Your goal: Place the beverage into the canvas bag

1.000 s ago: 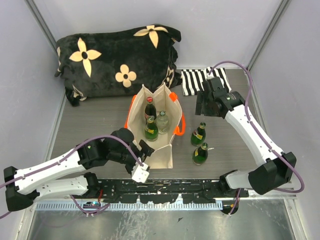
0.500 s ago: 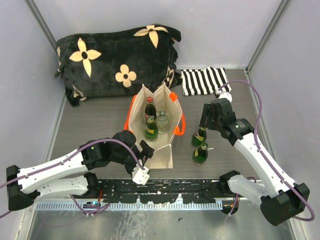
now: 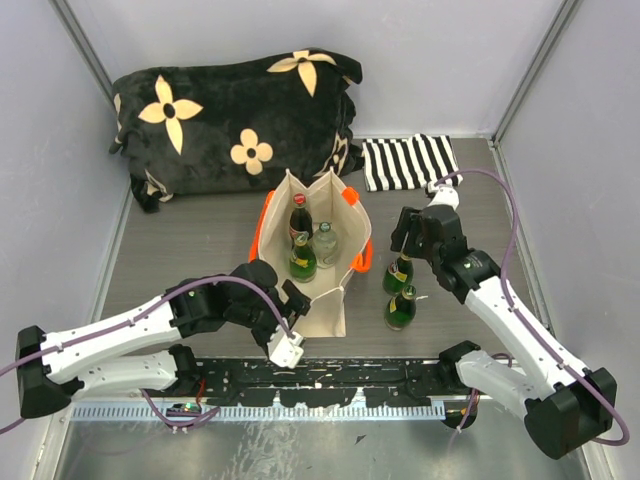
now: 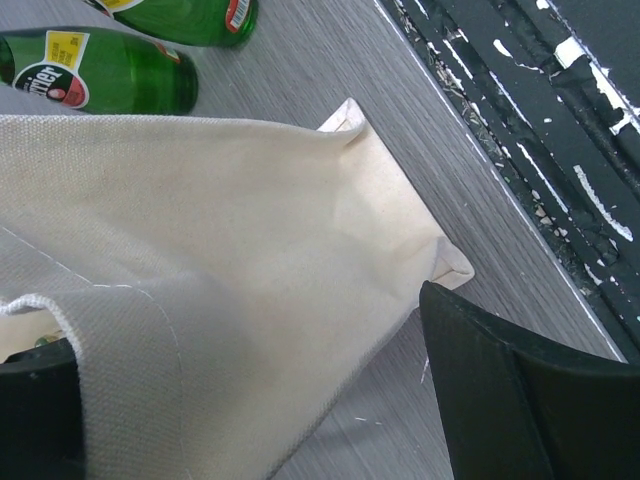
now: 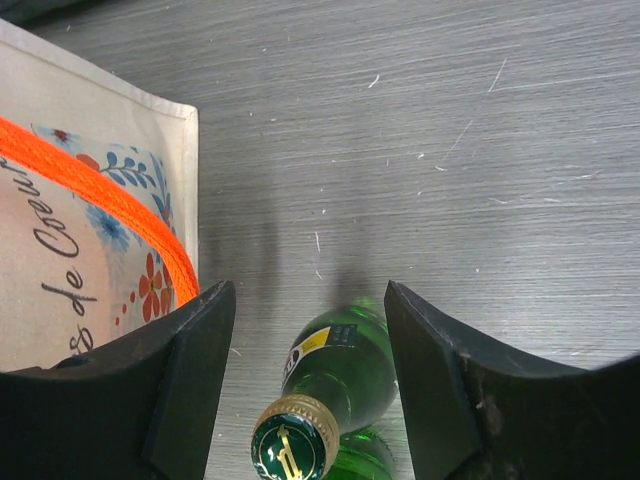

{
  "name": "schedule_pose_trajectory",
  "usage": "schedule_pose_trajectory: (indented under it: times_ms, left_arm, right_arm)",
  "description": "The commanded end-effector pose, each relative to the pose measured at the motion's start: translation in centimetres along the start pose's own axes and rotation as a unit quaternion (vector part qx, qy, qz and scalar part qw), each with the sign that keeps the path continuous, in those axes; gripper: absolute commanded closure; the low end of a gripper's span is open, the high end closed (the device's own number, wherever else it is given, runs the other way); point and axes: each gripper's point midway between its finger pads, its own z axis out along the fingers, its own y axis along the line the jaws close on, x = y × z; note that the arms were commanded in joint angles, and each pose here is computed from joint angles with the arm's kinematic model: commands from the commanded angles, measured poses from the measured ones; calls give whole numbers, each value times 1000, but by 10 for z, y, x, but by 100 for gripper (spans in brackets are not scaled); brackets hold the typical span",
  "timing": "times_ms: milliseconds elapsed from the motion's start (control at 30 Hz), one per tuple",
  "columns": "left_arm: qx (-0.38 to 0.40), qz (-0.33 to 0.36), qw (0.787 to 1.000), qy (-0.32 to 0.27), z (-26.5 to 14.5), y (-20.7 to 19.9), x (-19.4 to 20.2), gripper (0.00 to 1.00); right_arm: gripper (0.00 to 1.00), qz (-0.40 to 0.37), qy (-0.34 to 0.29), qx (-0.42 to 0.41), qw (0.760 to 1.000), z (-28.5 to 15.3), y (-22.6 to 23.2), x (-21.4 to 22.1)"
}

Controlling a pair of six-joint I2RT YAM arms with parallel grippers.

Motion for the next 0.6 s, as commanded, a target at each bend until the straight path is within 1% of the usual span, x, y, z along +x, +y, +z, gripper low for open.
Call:
schedule_pose_trajectory:
  times_ms: [0, 233, 567]
  left_arm:
    - [11, -2, 1000, 6, 2, -2, 1, 8]
    - [18, -6, 1000, 10, 4, -3, 2, 7]
    - [20, -9, 1000, 16, 3, -5, 5, 7]
  right_arm:
    - [33, 5, -54, -34, 998, -5, 12, -14]
    - [33, -9, -57, -29, 998, -9, 14, -3]
    - [34, -32, -46, -9, 998, -2, 12, 28]
